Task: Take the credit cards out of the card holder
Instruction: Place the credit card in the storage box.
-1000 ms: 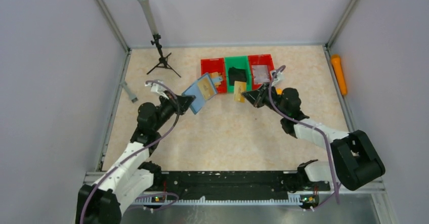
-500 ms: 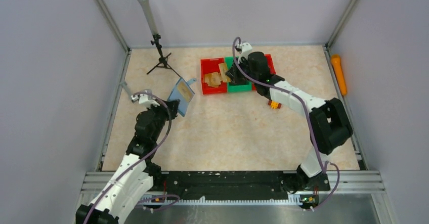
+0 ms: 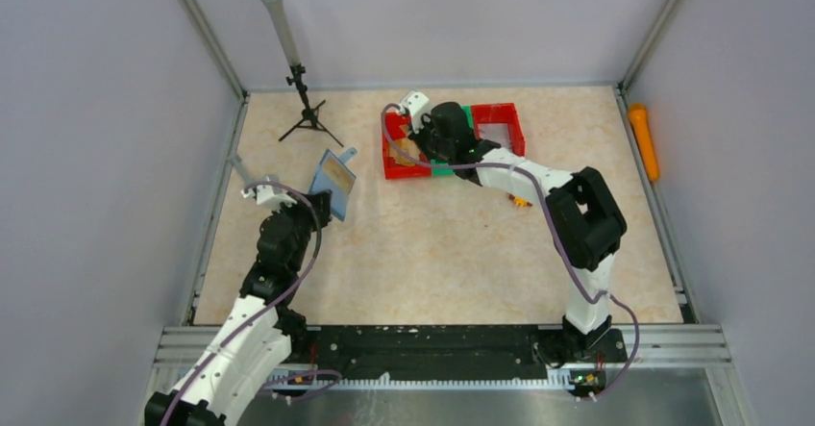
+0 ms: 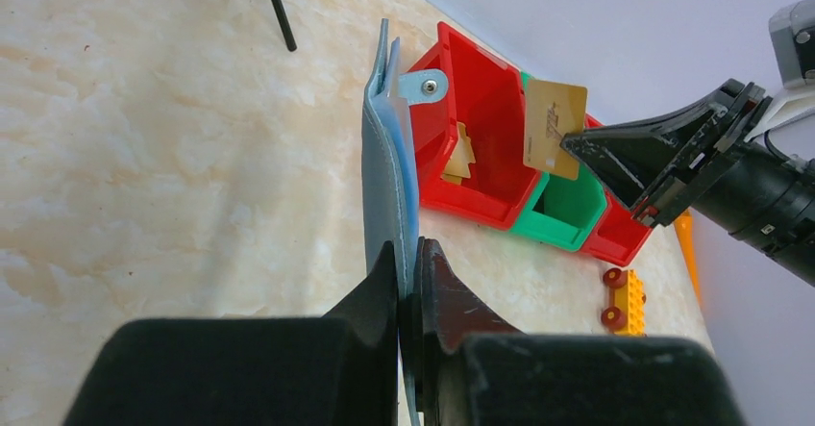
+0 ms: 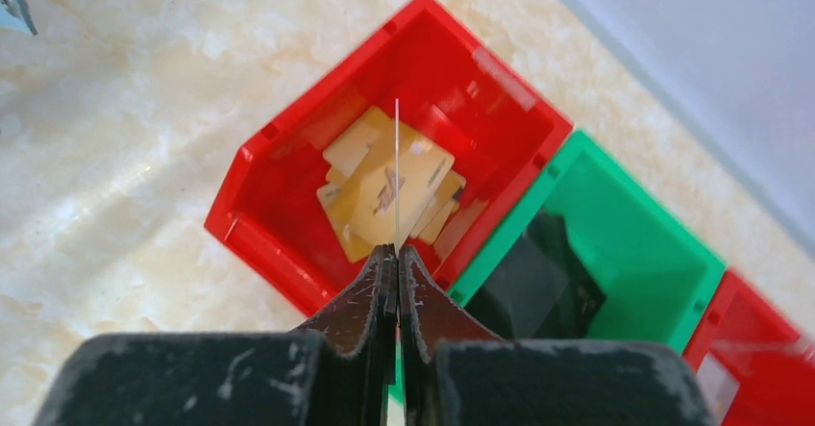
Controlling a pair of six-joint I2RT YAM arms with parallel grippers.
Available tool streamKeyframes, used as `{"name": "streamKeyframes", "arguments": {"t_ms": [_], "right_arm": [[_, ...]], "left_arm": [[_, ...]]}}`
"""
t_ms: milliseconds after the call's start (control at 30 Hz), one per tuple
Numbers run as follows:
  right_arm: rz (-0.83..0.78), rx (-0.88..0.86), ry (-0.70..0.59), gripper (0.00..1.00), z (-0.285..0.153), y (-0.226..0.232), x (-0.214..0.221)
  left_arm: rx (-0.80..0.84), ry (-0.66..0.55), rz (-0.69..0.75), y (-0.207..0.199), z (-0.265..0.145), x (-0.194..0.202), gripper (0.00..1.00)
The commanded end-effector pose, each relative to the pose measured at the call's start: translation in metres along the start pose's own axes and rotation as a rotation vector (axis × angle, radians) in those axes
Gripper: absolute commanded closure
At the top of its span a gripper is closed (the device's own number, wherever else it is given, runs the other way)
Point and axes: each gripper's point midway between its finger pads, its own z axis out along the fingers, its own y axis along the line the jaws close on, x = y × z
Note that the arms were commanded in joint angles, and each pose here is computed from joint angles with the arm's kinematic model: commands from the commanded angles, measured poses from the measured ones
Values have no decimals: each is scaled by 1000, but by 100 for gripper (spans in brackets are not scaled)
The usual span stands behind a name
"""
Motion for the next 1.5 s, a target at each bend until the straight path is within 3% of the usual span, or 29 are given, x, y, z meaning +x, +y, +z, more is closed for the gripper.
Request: {"name": "streamKeyframes", "arguments": {"t_ms": [0, 100, 367, 1367, 1467], "right_arm": [[-203, -32, -191, 100, 7, -5, -62], [-247, 8, -237, 100, 14, -11, -73], [-444, 15, -205, 100, 43, -17, -68], [-944, 40, 73, 100, 84, 13, 33], [-920, 25, 75, 90, 86, 17, 32]], "left_arm": [[12, -52, -15, -3, 0, -11, 100], [9, -57, -18, -3, 0, -12, 100], [-8, -56, -25, 0, -1, -12, 100], [13, -52, -19, -4, -1, -12, 100], [15, -52, -16, -4, -1, -12, 100]]}}
